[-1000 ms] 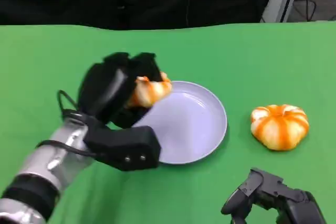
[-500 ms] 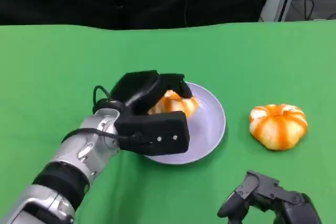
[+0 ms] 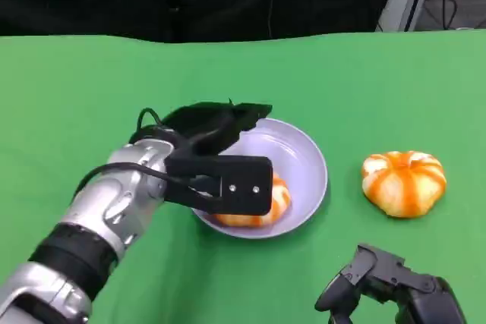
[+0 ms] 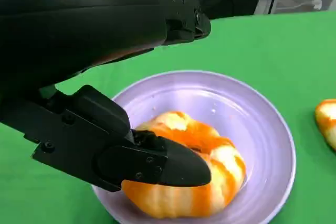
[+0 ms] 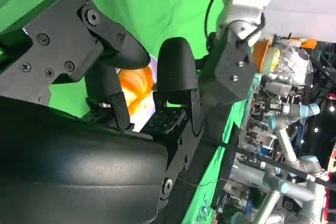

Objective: Grasp the bread from the table and place it into the plate.

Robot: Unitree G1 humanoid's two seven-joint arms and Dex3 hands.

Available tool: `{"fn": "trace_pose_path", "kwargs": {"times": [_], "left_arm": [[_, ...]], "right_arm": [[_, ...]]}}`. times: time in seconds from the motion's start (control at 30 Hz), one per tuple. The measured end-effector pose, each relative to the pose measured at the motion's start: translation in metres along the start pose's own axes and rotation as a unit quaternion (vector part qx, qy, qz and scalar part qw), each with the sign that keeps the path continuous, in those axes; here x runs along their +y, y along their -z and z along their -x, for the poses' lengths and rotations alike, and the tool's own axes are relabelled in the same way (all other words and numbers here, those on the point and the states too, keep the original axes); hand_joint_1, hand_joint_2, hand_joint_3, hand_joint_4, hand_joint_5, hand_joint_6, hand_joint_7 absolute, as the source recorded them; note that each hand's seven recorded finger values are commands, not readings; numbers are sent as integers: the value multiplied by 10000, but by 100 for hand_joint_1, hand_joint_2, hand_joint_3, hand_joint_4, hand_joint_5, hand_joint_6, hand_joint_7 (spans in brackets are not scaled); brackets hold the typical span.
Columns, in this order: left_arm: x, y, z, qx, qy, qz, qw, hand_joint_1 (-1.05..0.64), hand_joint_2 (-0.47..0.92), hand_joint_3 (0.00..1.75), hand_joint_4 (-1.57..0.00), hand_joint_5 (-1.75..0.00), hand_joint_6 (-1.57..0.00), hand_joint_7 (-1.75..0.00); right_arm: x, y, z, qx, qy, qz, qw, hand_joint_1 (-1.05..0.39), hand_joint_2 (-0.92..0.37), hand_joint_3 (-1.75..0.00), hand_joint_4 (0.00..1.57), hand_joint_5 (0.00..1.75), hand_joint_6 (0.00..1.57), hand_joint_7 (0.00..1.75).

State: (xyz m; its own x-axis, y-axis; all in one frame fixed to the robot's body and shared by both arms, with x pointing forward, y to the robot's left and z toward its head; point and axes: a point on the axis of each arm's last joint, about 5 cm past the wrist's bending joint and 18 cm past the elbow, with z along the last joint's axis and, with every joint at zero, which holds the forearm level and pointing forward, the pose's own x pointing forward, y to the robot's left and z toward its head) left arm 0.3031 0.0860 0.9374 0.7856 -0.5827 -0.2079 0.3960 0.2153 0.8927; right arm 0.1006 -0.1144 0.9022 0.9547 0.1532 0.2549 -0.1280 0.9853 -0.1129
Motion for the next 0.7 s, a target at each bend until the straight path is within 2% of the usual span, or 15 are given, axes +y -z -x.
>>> {"fn": "trace_pose_path", "kwargs": {"times": [0.17,0.4,0.43,0.5,0.53,0.57,0.6,0.63,0.67,0.7], "left_arm": [[32,82,202,-176,-292,535,9980,-80,92,36,-4,-2,-8,-4],[115,260,633,-382,-1006,1079,9883,-69,92,28,-16,-10,-19,-8],[119,287,697,-406,-1110,1170,9861,-64,92,24,-22,-14,-25,-10],[86,330,840,-489,-1343,1470,9788,-61,92,21,-25,-16,-29,-10],[63,337,900,-544,-1431,1579,9755,-50,92,16,-33,-41,-41,-14],[27,353,965,-609,-1566,1740,9703,-39,92,12,-34,-80,-53,-20],[-32,367,1040,-697,-1807,1963,9612,-35,92,11,-33,-94,-57,-22],[-108,364,1111,-808,-2119,2237,9479,-33,92,10,-33,-102,-59,-24],[-183,354,1163,-877,-2318,2442,9375,-26,90,15,-43,-123,-62,-50],[-242,349,1208,-895,-2460,2627,9287,-21,83,31,-45,-136,-52,-85]], "right_arm": [[2,-1,-1,-1,-1,-6,10000,-9,-37,-126,72,159,79,127],[3,0,0,24,3,-37,10000,-9,-37,-127,72,160,79,127],[3,-1,0,23,3,-35,10000,-9,-37,-127,71,160,79,127],[3,-2,-1,18,0,-32,10000,-9,-37,-127,72,159,79,127],[2,0,3,27,2,-31,10000,-8,-37,-128,72,159,79,127],[2,0,1,26,-1,-32,10000,-8,-37,-128,72,159,79,127],[2,-1,-1,17,-4,-33,10000,-8,-36,-128,72,159,79,127],[2,0,2,24,-2,-35,10000,-8,-36,-128,72,159,79,127],[2,1,4,29,-2,-36,10000,-8,-36,-128,72,159,79,127],[1,1,1,25,-5,-35,10000,-7,-36,-128,72,159,79,127]]}}
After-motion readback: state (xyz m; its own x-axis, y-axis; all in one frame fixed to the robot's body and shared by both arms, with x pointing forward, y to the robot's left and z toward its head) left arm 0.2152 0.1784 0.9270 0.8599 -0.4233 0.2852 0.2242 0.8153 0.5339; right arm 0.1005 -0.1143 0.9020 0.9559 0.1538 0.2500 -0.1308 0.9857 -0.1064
